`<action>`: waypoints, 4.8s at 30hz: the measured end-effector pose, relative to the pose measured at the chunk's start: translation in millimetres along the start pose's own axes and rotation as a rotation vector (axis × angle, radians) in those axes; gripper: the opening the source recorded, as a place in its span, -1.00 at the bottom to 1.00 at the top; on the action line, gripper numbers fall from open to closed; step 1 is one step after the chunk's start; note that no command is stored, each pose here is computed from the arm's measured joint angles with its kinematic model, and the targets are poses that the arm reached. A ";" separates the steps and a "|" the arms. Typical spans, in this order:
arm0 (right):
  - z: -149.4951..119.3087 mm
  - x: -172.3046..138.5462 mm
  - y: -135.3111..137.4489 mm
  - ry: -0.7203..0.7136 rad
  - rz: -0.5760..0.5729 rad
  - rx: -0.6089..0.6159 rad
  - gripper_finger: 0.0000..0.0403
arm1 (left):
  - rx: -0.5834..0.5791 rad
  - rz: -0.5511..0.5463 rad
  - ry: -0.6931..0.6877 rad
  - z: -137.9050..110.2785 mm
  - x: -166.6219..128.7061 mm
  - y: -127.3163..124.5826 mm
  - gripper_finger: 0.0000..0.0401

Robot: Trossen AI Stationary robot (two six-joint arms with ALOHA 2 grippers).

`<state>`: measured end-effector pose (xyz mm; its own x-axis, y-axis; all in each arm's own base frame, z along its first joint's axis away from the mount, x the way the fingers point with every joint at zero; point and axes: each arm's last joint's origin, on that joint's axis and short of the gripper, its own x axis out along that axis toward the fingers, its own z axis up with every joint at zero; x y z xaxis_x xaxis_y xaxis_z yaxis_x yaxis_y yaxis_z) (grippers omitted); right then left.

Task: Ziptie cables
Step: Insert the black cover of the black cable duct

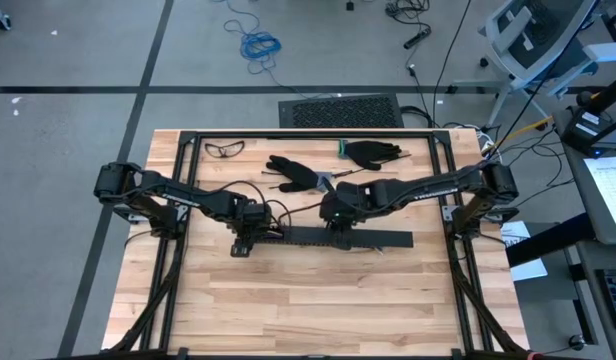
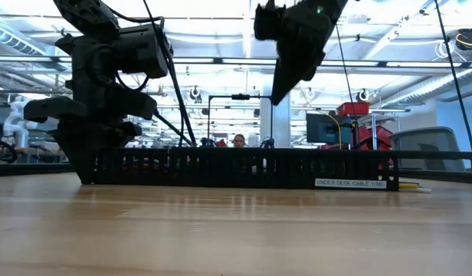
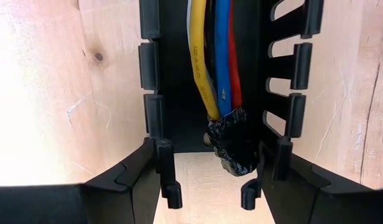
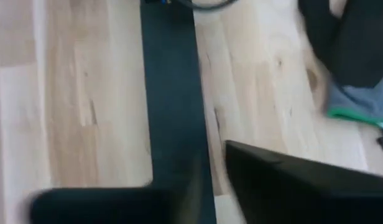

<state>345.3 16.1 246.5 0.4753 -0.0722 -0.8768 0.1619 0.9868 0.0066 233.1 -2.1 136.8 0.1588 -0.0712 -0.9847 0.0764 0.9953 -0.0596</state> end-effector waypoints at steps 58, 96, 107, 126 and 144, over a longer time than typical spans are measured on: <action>-27.2 59.5 16.7 0.175 -0.006 0.055 -1.00 | 0.000 -0.014 -0.012 1.2 0.0 -0.3 0.15; -20.5 113.0 6.5 -0.046 0.096 0.199 -1.00 | 0.002 -0.021 -0.018 1.6 0.1 -0.5 0.15; -12.8 137.2 11.3 -0.162 0.132 0.286 -1.00 | 0.001 -0.021 -0.018 1.6 0.1 -0.5 0.15; 1.3 157.7 11.6 -0.264 0.155 0.350 -1.00 | -0.003 -0.021 -0.018 1.8 0.0 -0.5 0.15; 3.0 88.8 3.9 -0.125 0.103 0.247 -1.00 | -0.002 -0.008 -0.053 5.9 -1.0 -0.1 0.15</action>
<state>390.8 13.0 170.2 0.6005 -0.0058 -0.7996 0.3058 0.9256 0.2229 238.8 -2.5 138.7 0.2105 -0.0830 -0.9741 0.0762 0.9948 -0.0683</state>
